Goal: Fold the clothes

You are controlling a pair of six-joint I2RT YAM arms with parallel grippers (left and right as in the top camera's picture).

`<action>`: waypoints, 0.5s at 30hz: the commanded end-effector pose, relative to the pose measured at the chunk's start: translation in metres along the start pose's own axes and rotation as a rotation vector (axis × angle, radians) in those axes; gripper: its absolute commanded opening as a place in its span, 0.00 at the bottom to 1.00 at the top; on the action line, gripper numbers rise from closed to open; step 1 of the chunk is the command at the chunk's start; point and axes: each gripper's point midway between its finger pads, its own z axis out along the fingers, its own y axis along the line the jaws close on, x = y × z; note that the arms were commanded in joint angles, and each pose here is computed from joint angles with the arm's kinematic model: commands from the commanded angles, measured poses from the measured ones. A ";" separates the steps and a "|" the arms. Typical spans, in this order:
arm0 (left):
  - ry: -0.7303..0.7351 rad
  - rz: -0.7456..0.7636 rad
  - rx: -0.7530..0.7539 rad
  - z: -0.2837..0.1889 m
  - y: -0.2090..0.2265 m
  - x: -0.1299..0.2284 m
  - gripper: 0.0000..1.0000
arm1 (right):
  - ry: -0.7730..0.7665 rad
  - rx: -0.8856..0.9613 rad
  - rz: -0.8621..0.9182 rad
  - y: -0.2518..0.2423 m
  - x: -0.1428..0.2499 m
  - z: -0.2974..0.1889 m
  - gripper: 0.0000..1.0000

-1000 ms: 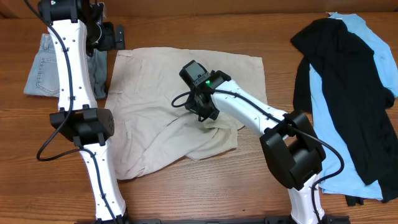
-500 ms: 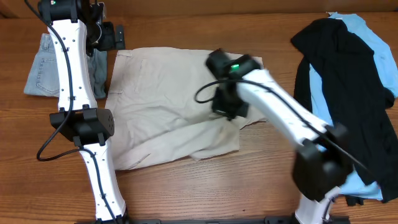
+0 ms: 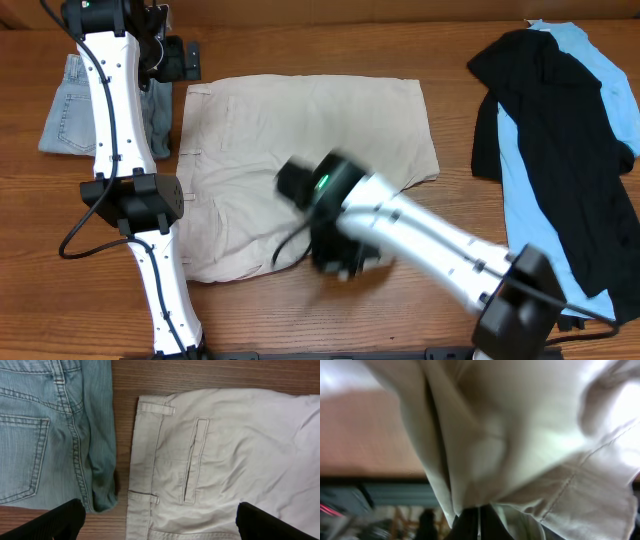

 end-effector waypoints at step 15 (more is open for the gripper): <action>-0.035 0.059 0.002 -0.009 -0.004 -0.006 1.00 | -0.363 -0.045 0.161 -0.036 -0.051 -0.058 0.73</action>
